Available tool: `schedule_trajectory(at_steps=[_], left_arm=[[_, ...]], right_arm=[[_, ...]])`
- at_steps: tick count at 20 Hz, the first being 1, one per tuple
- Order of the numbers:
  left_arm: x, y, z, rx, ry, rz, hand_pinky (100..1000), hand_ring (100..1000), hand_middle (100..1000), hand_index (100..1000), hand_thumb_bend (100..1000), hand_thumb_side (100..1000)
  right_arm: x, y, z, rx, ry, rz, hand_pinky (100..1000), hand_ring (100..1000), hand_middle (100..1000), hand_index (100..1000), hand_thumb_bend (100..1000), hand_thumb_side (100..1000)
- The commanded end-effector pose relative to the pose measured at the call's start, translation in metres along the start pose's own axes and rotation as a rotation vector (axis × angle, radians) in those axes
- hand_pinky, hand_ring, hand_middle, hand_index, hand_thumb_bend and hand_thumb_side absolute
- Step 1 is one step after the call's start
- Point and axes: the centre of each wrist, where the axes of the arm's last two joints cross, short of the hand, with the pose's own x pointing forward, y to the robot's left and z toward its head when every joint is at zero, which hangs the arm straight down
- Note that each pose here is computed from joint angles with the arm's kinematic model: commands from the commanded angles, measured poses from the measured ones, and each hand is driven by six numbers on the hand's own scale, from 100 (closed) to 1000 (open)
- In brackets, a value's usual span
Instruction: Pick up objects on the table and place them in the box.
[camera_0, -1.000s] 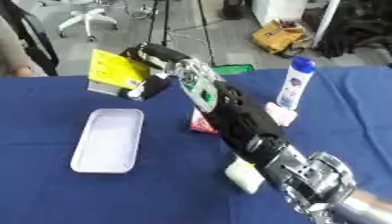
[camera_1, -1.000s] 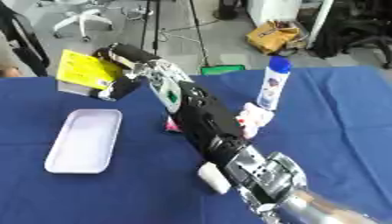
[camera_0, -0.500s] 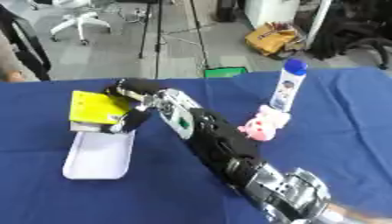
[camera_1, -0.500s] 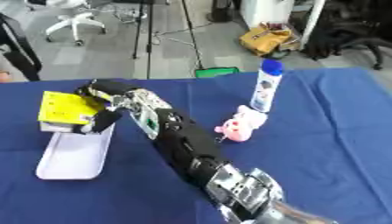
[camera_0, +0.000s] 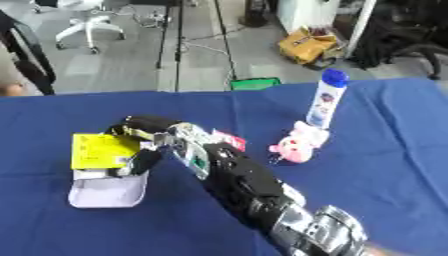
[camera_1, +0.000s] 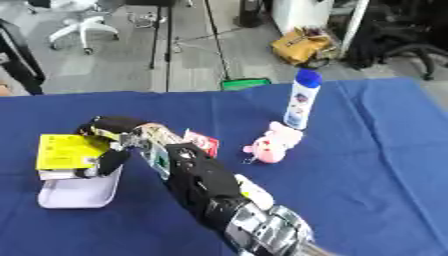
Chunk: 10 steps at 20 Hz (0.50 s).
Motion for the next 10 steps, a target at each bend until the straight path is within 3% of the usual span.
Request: schedule_trajectory(at_steps=[1,5,6,7,8,9,10], left_arm=[[0.0067,-0.0019,-0.0055,-0.015,-0.032,0.002,727,758,835,866,580,765],[0.0073,-0.0042,-0.0067,-0.023,-0.038,0.011,728,758,835,866,580,765],[0.0075,-0.0048,-0.0070,-0.025,-0.039,0.013,727,759,835,866,579,766],[0.0076,-0.0054,-0.0071,-0.027,-0.040,0.015,727,759,835,866,579,766],[0.0077,-0.0057,-0.0073,-0.028,-0.040,0.017,727,759,835,866,579,766],[0.0078,-0.0059,-0.0074,-0.029,-0.041,0.018,727,759,835,866,579,766],[0.0079,-0.0060,-0.0074,-0.030,-0.041,0.018,727,759,835,866,579,767]], right_arm=[[0.0067,-0.0144,-0.0051,-0.043,-0.018,0.024,685,661,601,881,465,430],[0.0096,-0.0162,-0.0069,-0.051,-0.023,0.030,695,684,638,887,464,438],[0.0111,-0.0153,-0.0077,-0.035,-0.030,0.040,776,810,804,919,504,475],[0.0125,-0.0149,-0.0084,-0.010,-0.039,0.053,776,810,804,919,504,475],[0.0135,-0.0152,-0.0088,0.011,-0.046,0.065,885,907,911,947,563,477],[0.0144,-0.0158,-0.0090,0.031,-0.054,0.079,885,907,911,947,563,477],[0.0149,-0.0163,-0.0090,0.048,-0.059,0.091,982,976,974,972,618,477]])
